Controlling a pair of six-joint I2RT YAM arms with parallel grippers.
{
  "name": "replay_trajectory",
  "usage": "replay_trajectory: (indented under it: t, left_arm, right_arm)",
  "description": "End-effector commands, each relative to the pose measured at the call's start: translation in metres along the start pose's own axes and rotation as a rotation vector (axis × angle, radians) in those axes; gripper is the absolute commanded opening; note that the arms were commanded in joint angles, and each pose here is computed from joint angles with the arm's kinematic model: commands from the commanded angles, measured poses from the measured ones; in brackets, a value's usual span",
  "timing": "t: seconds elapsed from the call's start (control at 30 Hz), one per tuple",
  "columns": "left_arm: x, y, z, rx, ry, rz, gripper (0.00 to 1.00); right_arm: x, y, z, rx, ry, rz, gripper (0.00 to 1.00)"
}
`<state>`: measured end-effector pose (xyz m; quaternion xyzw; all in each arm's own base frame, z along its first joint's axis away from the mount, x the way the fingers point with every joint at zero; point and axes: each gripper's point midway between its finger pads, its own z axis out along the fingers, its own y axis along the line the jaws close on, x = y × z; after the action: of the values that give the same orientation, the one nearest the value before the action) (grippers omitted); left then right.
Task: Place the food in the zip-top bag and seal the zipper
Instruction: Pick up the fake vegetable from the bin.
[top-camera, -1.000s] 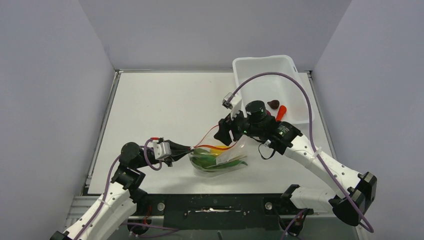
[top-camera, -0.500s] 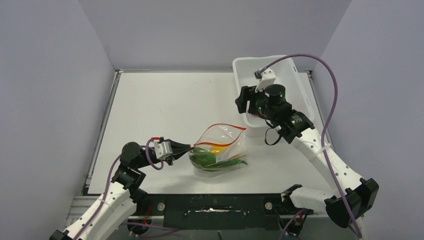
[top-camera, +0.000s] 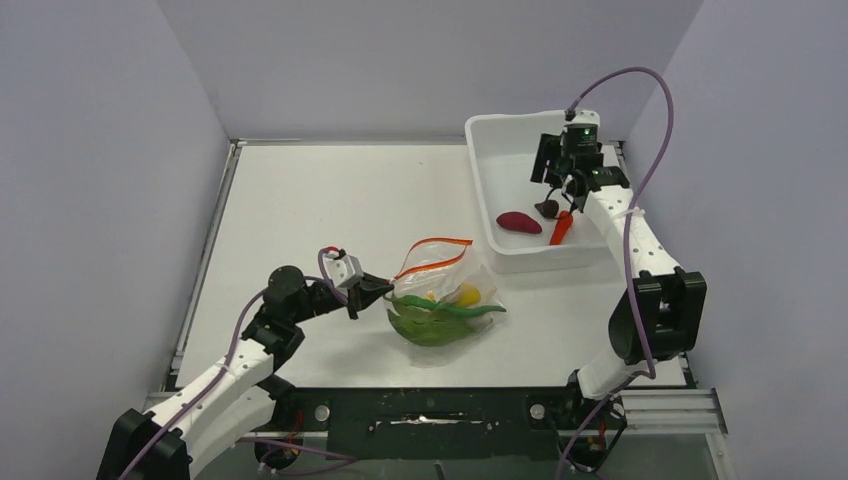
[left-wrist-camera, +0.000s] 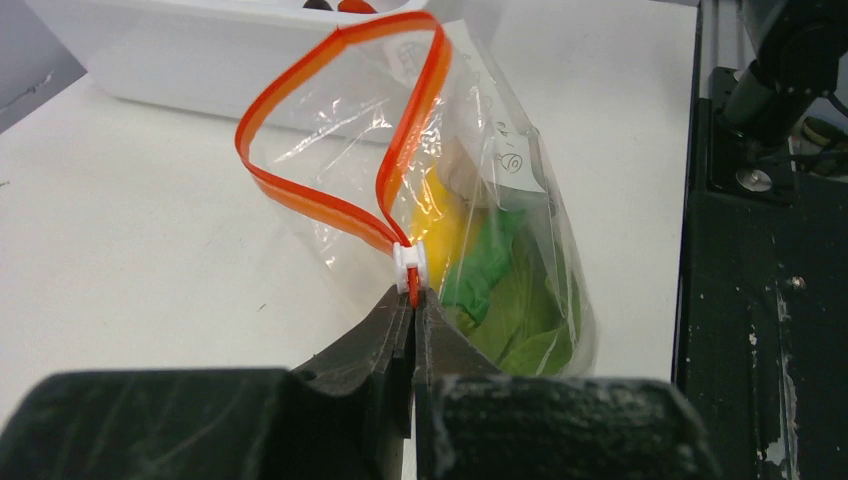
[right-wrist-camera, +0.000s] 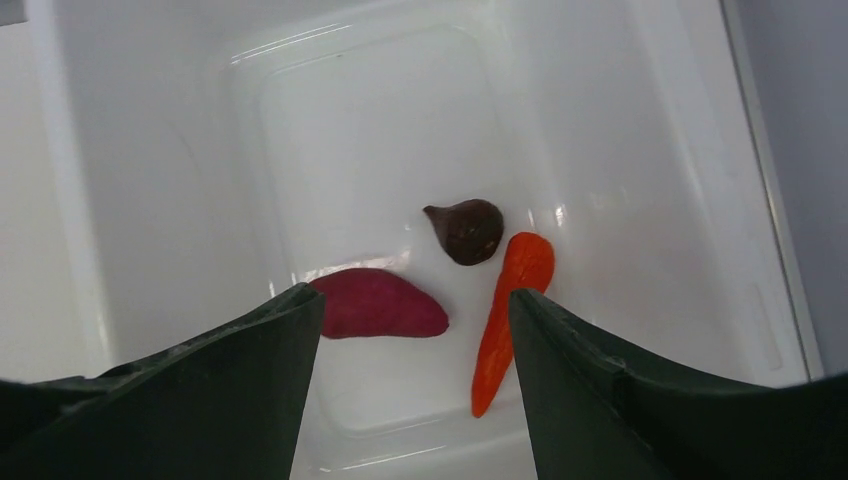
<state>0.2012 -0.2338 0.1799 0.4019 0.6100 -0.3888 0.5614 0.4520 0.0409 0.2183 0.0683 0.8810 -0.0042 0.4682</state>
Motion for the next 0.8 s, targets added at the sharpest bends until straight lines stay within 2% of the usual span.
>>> replay_trajectory:
  t: [0.0, 0.1, 0.3, 0.5, 0.77]
  left_arm:
    - [-0.063, 0.015, 0.010, -0.069, -0.182, 0.002, 0.00]
    - [-0.066, 0.014, 0.013, -0.053, -0.183, -0.005, 0.00]
    - [-0.077, 0.011, 0.010, -0.049, -0.178, 0.024, 0.00]
    - [-0.086, -0.003, 0.008, 0.001, -0.158, 0.058, 0.00]
    - [-0.099, -0.007, 0.012, 0.057, -0.111, 0.115, 0.00]
  right_arm:
    - [-0.023, -0.040, 0.008, 0.054, 0.029, -0.008, 0.69]
    - [-0.019, -0.071, 0.021, 0.093, 0.111, 0.067, 0.69]
    - [0.000, -0.070, 0.046, 0.081, 0.176, 0.071, 0.68]
    - [0.019, -0.052, 0.064, -0.093, 0.218, -0.098, 0.68]
    - [0.038, -0.053, 0.092, -0.122, 0.270, -0.183, 0.74]
